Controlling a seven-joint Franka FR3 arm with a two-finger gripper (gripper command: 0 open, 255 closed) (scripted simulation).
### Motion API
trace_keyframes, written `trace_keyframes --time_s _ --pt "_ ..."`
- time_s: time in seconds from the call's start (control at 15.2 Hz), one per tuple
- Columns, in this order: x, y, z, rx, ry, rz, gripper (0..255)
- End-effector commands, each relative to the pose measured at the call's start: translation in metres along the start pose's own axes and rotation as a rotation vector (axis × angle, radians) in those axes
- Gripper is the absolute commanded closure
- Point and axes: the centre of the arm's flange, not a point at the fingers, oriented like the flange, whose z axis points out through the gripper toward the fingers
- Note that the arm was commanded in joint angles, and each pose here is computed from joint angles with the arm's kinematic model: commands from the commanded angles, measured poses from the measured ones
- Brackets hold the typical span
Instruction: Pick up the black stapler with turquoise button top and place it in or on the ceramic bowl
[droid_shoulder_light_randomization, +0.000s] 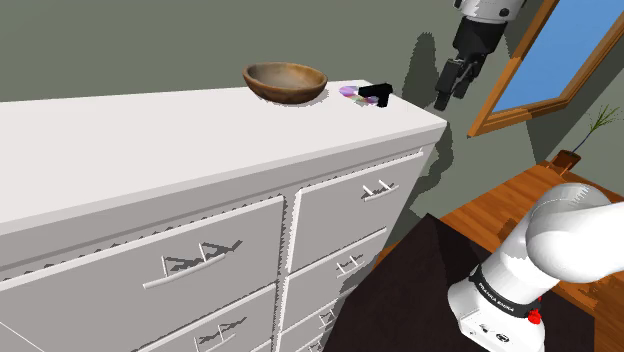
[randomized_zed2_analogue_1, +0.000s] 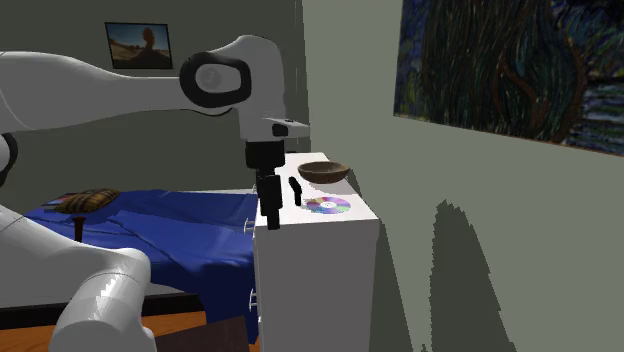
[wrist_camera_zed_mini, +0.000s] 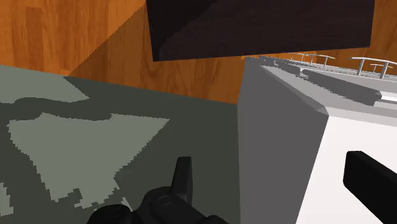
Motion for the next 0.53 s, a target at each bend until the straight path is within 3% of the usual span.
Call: trace_keyframes --time_s 0.0,0.46 --pt "0.0 0.0 0.0 0.0 0.0 0.0 0" --pt "0.068 -0.043 -0.025 0.026 0.035 -0.684 0"
